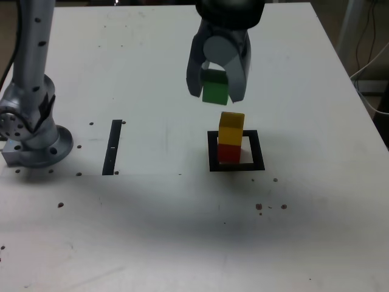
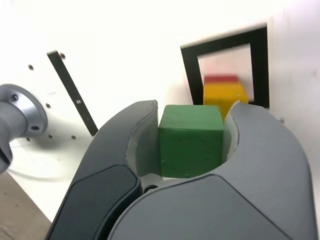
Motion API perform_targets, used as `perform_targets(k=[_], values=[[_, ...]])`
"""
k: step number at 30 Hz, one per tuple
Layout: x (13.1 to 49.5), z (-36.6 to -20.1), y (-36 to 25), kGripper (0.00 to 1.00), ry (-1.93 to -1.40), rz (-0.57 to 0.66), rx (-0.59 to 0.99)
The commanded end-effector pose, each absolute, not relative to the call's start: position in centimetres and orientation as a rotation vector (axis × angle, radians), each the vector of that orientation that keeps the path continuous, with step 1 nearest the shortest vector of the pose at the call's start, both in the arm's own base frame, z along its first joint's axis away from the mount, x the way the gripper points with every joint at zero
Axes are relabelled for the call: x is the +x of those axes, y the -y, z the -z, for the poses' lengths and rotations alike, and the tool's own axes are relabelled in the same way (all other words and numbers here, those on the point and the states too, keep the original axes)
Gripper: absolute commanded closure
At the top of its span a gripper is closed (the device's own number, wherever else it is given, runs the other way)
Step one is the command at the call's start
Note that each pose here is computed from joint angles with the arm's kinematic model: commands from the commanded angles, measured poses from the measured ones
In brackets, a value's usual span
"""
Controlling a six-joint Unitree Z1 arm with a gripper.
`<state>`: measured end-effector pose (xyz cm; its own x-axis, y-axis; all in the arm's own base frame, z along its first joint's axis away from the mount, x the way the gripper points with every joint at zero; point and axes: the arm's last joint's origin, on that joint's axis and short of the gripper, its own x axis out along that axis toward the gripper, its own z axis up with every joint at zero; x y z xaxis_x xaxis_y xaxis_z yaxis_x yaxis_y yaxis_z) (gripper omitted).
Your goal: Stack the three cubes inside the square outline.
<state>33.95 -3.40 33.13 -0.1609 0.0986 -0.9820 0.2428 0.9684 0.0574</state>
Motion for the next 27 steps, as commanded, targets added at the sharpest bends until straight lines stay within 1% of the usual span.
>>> perform_targets(k=[1,8,16,23,27], values=[[33.8,-33.4,4.0,0.72,-1.73,0.139,0.252],[34.4,-33.1,6.0,0.72,-1.721,0.156,0.255],[35.2,-32.0,5.9,0.72,-1.75,0.161,0.259],[35.2,-31.9,4.8,0.72,-1.762,0.171,0.247],[35.3,-32.0,4.4,0.72,-1.759,0.18,0.245]])
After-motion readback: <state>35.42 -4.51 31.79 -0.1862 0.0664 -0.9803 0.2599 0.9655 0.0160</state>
